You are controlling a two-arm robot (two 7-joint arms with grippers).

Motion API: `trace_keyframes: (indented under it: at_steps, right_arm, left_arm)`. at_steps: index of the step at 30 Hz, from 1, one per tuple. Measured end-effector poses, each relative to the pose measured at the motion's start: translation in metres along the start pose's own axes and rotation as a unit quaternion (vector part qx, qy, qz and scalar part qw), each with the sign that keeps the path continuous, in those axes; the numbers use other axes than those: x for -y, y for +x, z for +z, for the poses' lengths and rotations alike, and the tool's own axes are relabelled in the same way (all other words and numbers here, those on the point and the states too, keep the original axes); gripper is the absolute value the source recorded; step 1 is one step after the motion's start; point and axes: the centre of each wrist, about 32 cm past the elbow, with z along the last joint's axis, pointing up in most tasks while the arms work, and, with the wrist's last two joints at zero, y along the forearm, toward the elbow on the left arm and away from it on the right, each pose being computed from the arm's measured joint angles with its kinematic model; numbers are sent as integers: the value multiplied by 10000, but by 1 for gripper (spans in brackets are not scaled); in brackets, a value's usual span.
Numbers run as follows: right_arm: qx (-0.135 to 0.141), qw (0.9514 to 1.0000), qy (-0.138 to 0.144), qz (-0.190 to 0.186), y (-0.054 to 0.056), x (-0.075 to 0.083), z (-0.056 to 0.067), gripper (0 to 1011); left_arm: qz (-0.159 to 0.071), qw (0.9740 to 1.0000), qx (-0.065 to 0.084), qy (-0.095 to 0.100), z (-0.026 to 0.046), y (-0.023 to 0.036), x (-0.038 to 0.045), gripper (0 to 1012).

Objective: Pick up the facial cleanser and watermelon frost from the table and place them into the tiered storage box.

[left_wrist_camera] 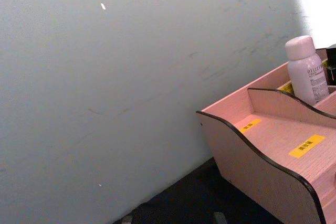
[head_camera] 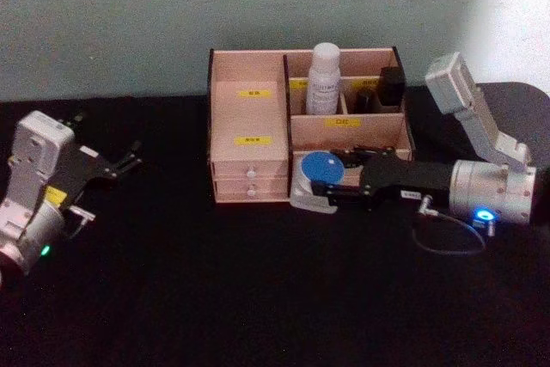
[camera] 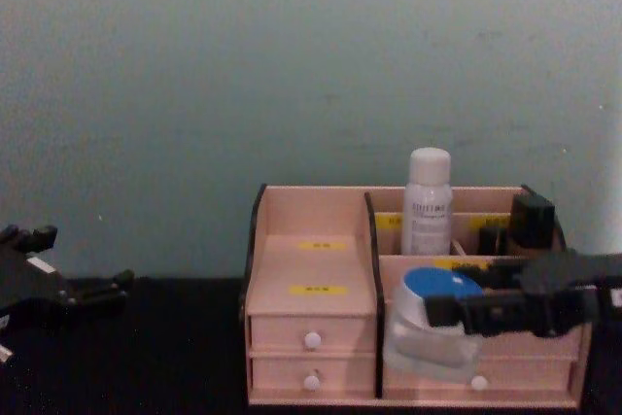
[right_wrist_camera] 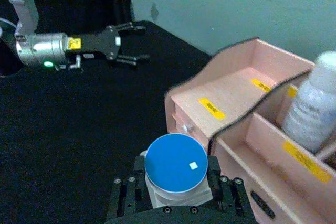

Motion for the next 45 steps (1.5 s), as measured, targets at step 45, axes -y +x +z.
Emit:
trace_keyframes:
  at_steps: [45]
  right_arm:
    - [104,9997,193,-85,487,-991,439,705]
  left_arm:
    - [0,10000,0,0,0,0,0,1001]
